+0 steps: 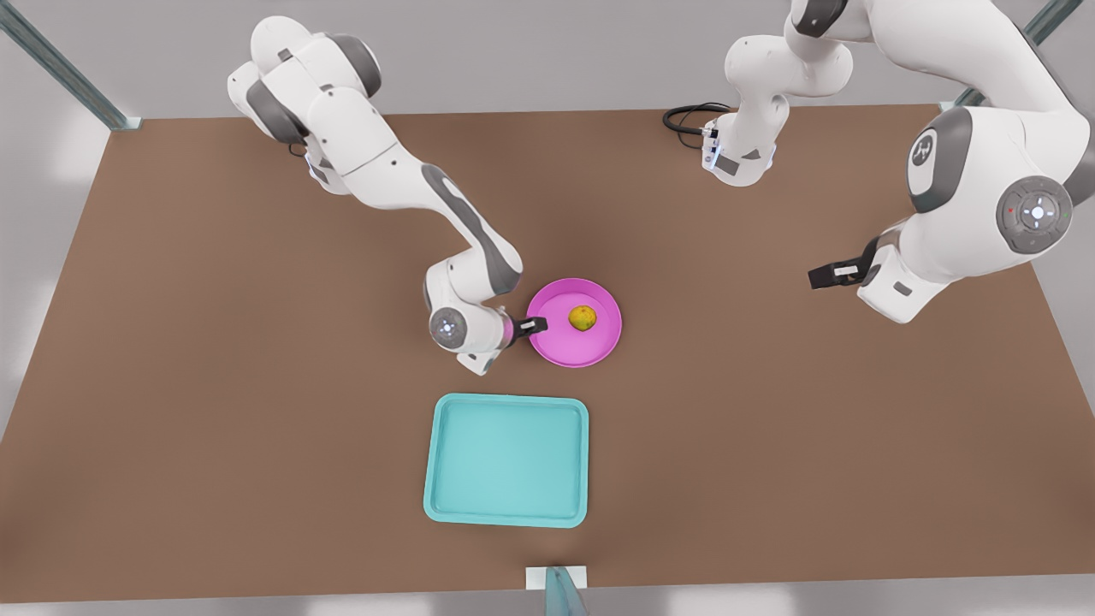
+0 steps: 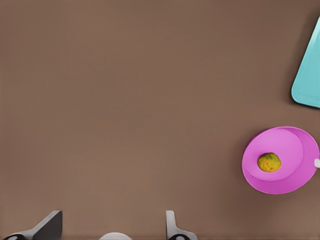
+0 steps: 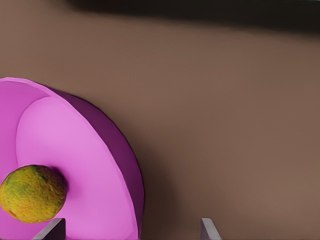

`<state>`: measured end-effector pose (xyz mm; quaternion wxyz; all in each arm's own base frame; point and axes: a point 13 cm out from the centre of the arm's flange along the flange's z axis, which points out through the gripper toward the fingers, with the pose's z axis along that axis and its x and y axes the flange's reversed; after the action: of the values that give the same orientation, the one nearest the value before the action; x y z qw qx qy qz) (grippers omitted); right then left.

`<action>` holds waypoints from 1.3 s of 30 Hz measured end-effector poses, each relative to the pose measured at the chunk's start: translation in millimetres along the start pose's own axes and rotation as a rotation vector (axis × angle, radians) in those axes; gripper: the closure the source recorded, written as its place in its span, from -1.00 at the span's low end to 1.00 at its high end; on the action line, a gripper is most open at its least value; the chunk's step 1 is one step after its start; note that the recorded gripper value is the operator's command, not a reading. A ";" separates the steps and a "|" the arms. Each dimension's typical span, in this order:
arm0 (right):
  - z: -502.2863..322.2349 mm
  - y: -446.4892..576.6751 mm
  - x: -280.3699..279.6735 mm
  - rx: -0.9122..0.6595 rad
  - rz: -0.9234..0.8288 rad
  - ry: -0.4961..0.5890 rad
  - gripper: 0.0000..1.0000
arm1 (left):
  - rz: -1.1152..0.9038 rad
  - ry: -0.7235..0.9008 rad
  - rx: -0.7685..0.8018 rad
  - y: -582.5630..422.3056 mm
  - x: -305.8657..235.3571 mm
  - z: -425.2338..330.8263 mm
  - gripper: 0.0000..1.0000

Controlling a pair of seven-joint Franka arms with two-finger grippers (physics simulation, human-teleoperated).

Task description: Place the orange on the plate with the left arm and the plate on the tray with the right arm

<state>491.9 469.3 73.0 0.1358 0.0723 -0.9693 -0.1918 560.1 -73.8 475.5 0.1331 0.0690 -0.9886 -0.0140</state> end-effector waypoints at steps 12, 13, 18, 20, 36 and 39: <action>22.0 8.0 3.6 -0.004 0.012 0.010 -0.58 | -0.007 0.038 -0.005 13.7 -17.0 22.2 -1.00; 23.5 7.1 3.7 -0.004 0.013 0.012 -0.50 | -0.008 0.037 -0.004 15.1 -18.1 22.6 -1.00; 30.3 8.7 7.6 -0.004 0.011 0.023 -0.32 | -0.003 0.032 -0.002 16.6 -19.6 21.8 -1.00; 34.2 9.7 9.9 -0.004 0.008 0.029 -0.26 | 0.001 0.029 -0.001 16.4 -18.2 19.8 -1.00; 26.5 31.6 16.5 -0.034 -0.040 0.036 0.57 | 0.006 0.039 0.001 20.0 -20.0 23.6 -1.00; 6.5 37.3 9.7 -0.051 -0.052 0.020 0.57 | 0.009 0.039 0.002 19.1 -20.0 23.5 -1.00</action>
<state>477.5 503.8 84.1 0.1421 0.0957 -0.9606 -0.2190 570.4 -51.9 448.5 0.1521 0.0650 -0.9862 -0.0111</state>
